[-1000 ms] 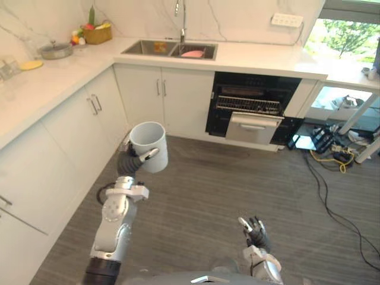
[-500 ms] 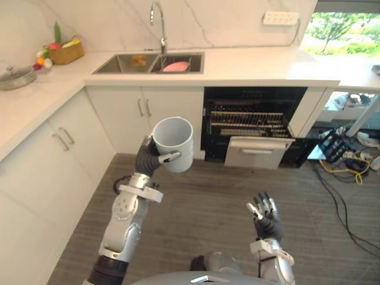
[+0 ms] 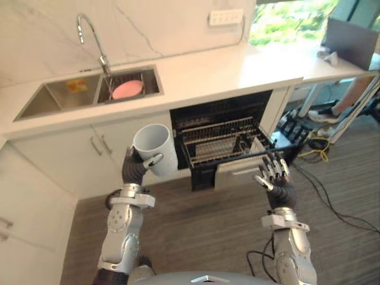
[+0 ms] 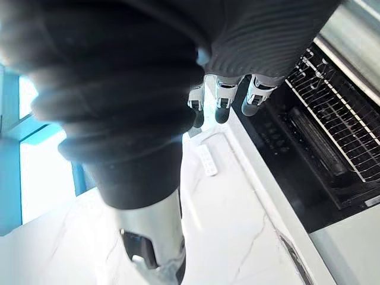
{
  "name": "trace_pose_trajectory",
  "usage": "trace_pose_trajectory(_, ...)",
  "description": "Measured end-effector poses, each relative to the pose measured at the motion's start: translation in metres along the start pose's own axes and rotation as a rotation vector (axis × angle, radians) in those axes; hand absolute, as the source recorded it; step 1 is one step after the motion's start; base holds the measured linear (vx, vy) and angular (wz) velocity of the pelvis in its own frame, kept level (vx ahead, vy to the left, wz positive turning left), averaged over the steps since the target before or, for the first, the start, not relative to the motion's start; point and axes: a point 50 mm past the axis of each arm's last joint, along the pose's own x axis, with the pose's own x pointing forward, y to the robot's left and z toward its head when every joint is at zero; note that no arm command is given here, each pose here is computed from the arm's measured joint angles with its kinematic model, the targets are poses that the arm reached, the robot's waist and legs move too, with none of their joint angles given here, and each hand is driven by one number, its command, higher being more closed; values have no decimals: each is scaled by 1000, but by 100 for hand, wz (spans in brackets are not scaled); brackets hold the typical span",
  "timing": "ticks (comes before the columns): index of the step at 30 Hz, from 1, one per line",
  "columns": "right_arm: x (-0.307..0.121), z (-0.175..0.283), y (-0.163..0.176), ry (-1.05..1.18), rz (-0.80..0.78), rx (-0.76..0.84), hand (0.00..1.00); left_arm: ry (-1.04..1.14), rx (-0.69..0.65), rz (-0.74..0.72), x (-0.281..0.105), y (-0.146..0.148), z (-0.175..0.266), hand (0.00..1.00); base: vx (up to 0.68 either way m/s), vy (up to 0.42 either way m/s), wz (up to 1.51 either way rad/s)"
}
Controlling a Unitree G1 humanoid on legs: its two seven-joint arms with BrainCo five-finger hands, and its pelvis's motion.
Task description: Walk over to the sink, pick up the cup, carry it to the dishwasher, place the cup inside the dishwasher, then close the dishwasher door
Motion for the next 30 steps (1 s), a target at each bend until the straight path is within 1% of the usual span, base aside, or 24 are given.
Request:
trace_pose_trajectory(1,-1,-4,3,10,-2,28,0,-2,21,43,0,10,1,100,528,455,-42)
trace_pose_trajectory(4,-2,-12,11,12,-16,108,0,2,41,70,2,16,1,100,379,286,2)
trace_pose_trajectory(8,8,-19,41,24,96,155,0,-28,59,83,5,17,7,100,229,141,-30)
trace_pose_trajectory(11,6,-14,50,-15,111,189,0,-94,87,57,5,18,23,100,211,9,-41)
trace_pose_trajectory(13,5,-10,55,-19,151,177,0,-119,90,84,0,18,24,100,284,-1,-70)
trace_pose_trajectory(18,12,-1,56,-53,211,125,0,-198,105,1,10,-4,31,100,139,-7,-30)
trace_pose_trajectory(22,12,5,61,-75,230,118,0,-193,121,-47,12,-24,25,100,127,-19,-18)
trace_pose_trajectory(25,15,20,69,-147,290,118,0,-173,128,-26,9,-26,20,100,154,56,-69)
trace_pose_trajectory(30,12,20,71,-124,381,108,0,-142,150,-37,-1,-29,8,100,163,122,-69)
